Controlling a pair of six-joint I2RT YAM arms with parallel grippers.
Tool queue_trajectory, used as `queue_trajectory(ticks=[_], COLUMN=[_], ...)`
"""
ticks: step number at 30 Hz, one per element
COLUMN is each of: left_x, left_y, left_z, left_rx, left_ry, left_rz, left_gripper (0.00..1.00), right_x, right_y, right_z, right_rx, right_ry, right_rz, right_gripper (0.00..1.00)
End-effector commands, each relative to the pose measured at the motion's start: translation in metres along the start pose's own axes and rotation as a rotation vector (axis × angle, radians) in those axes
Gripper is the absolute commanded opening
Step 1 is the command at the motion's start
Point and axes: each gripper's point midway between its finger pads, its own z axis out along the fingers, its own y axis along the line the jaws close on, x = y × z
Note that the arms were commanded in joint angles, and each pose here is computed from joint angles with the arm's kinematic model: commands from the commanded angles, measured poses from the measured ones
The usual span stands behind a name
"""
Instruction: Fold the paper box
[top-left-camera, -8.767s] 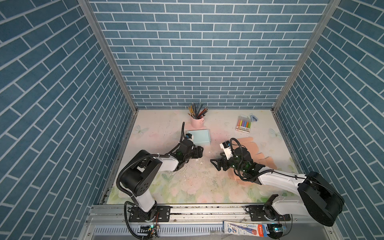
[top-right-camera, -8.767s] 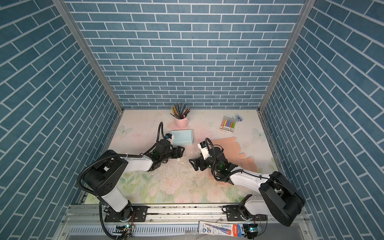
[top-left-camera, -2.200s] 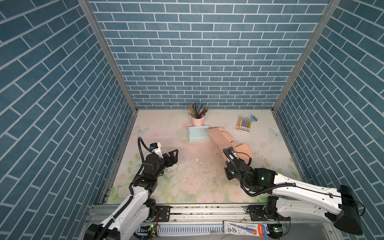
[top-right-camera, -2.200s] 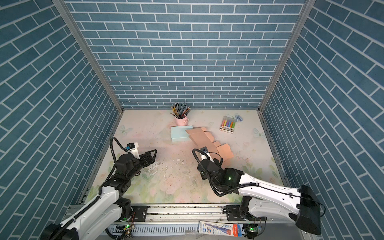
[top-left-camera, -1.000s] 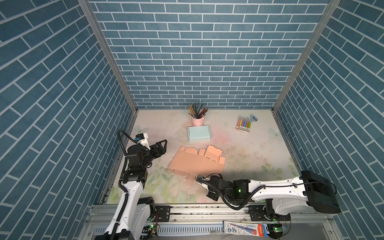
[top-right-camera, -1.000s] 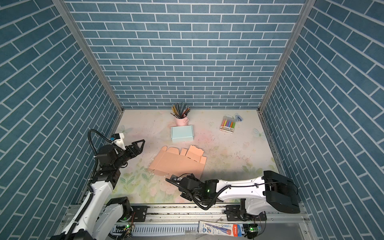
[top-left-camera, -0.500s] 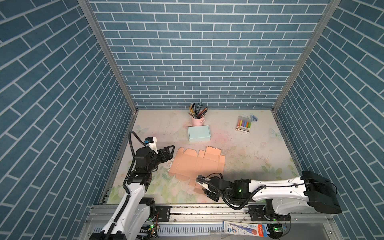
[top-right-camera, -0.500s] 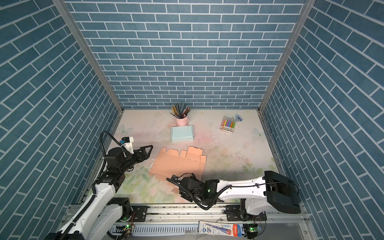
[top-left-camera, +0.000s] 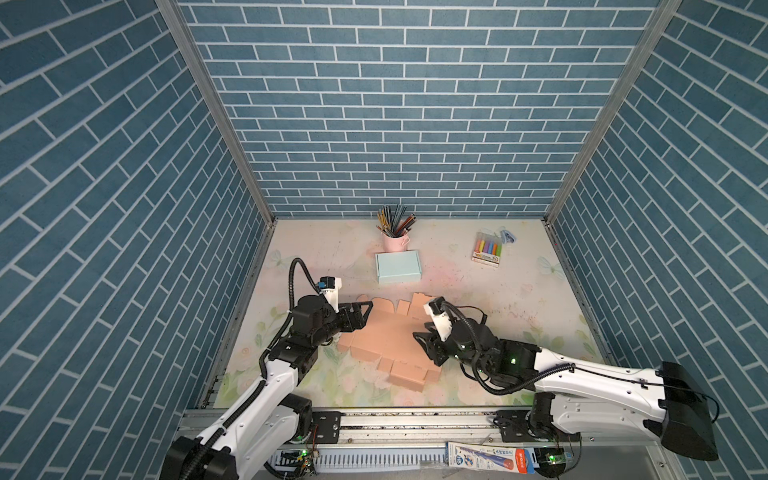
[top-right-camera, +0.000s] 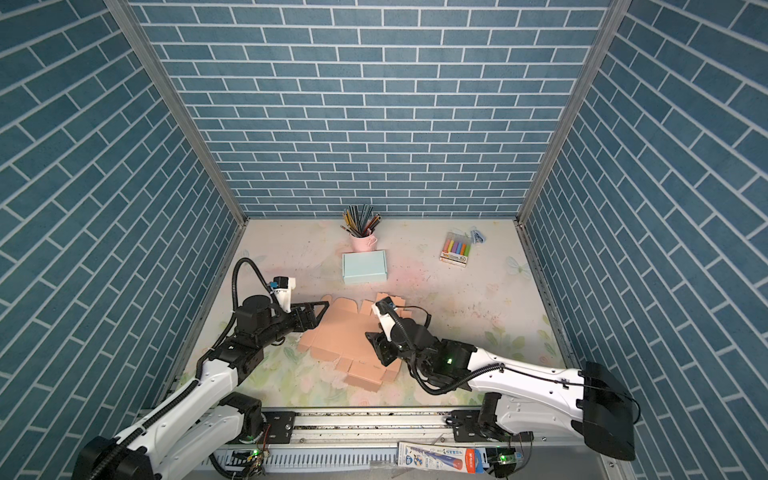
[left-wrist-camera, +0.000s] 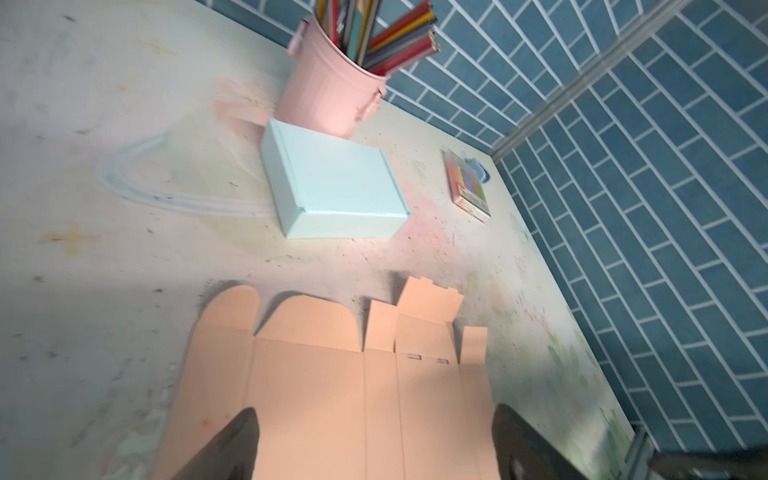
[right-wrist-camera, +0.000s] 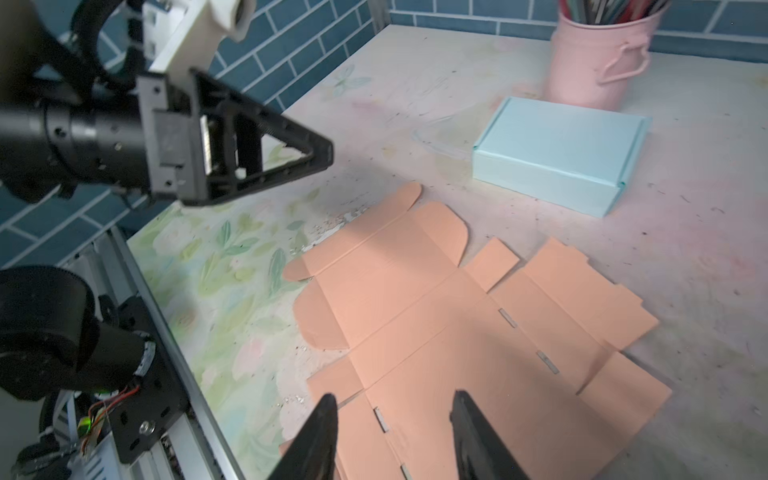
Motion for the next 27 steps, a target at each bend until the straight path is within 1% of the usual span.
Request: queue_trajectory(ticks=[1, 5, 8, 13, 17, 23, 27], left_x=[0.015, 0.037, 0.049, 0.052, 0.052, 0.066, 0.085], left_y=[-0.020, -0.027, -0.028, -0.033, -0.048, -0.105, -0.116], left_z=[0.007, 0.012, 0.014, 0.015, 0.017, 0.012, 0.018], left_rx=[0.075, 0.095, 0.104, 0.116, 0.163, 0.402, 0.424], left_ry=[0.046, 0.097, 0.121, 0.122, 0.127, 0.168, 0.228], left_rz=[0.053, 0.069, 0.076, 0.088, 0.121, 0.198, 0.239], left_gripper=[0.88, 0.88, 0.88, 0.88, 0.88, 0.88, 0.88], right_x=[0.015, 0.038, 0.053, 0.074, 0.084, 0.104, 0.113], right_y=[-0.024, -0.062, -0.077, -0.088, -0.091, -0.100, -0.102], right_z=[-0.004, -0.008, -0.009, -0.003, 0.003, 0.010, 0.014], right_rx=[0.046, 0.122, 0.111, 0.069, 0.059, 0.071, 0.077], right_ry=[0.033, 0.087, 0.115, 0.154, 0.181, 0.207, 0.228], right_rz=[0.199, 0.346, 0.437, 0.538, 0.564, 0.588, 0.596], right_gripper=[0.45, 0.43, 0.42, 0.42, 0.42, 0.41, 0.40])
